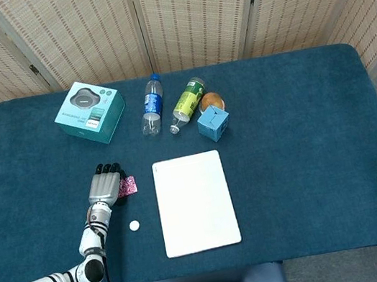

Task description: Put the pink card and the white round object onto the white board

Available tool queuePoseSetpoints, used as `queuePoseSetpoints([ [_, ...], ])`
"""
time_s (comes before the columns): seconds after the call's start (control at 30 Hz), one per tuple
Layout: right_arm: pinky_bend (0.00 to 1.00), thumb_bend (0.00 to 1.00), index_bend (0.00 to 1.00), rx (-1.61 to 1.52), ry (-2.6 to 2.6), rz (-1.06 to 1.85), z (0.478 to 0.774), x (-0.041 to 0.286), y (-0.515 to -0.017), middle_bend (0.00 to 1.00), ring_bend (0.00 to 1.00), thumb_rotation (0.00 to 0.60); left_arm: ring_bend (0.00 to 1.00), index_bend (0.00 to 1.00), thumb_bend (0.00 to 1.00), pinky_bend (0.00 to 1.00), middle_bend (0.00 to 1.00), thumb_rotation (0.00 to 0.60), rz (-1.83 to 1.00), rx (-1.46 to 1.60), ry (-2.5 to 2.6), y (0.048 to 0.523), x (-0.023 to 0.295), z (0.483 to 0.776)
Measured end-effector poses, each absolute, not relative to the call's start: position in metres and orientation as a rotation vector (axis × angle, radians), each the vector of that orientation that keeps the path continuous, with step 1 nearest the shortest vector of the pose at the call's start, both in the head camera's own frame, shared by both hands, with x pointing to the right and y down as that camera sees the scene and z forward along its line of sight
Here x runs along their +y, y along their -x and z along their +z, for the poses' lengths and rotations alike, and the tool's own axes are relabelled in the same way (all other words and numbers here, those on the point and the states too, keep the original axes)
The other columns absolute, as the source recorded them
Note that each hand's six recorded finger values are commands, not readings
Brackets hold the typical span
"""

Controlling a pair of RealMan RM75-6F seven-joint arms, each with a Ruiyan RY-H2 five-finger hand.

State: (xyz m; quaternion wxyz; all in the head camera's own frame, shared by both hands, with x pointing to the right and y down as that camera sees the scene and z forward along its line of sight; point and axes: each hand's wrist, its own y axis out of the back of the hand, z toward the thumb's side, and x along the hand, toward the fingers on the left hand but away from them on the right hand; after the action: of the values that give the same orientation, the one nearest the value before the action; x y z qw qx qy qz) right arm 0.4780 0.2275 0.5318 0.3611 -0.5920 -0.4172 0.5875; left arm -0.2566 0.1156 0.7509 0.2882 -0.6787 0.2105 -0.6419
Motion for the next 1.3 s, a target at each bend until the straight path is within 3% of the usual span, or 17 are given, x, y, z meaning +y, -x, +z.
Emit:
queuePoseSetpoints([
  [0.3,0.00,0.21,0.10,-1.077,1.521,1.513,0.531,0.228,-0.478,0.11,0.12,0.600,0.12,0.43,0.35,0.00,0.14,0.600,-1.631,0.569,1.820,0.246,0.114,0.737],
  [0.63,0.00,0.21,0.10,-1.087,1.506,1.526,0.527,0.232,-0.481,0.11,0.12,0.600,0.12,0.43,0.35,0.00,0.15,0.600,-1.332,0.471,1.861,0.176,0.124,0.706],
  [1.0,0.00,0.21,0.10,-1.096,1.498,1.539,0.527,0.235,-0.484,0.11,0.12,0.600,0.12,0.42,0.35,0.00,0.15,0.600,-1.198,0.345,1.879,0.119,0.142,0.706],
  [1.2,0.00,0.21,0.10,-1.100,1.497,1.543,0.527,0.236,-0.486,0.11,0.12,0.600,0.10,0.26,0.34,0.00,0.15,0.600,-1.203,0.297,1.881,0.113,0.150,0.709],
  [1.3,0.00,0.21,0.10,-1.101,1.498,1.540,0.527,0.236,-0.485,0.11,0.12,0.600,0.10,0.23,0.34,0.00,0.15,0.600,-1.200,0.294,1.883,0.113,0.152,0.707],
])
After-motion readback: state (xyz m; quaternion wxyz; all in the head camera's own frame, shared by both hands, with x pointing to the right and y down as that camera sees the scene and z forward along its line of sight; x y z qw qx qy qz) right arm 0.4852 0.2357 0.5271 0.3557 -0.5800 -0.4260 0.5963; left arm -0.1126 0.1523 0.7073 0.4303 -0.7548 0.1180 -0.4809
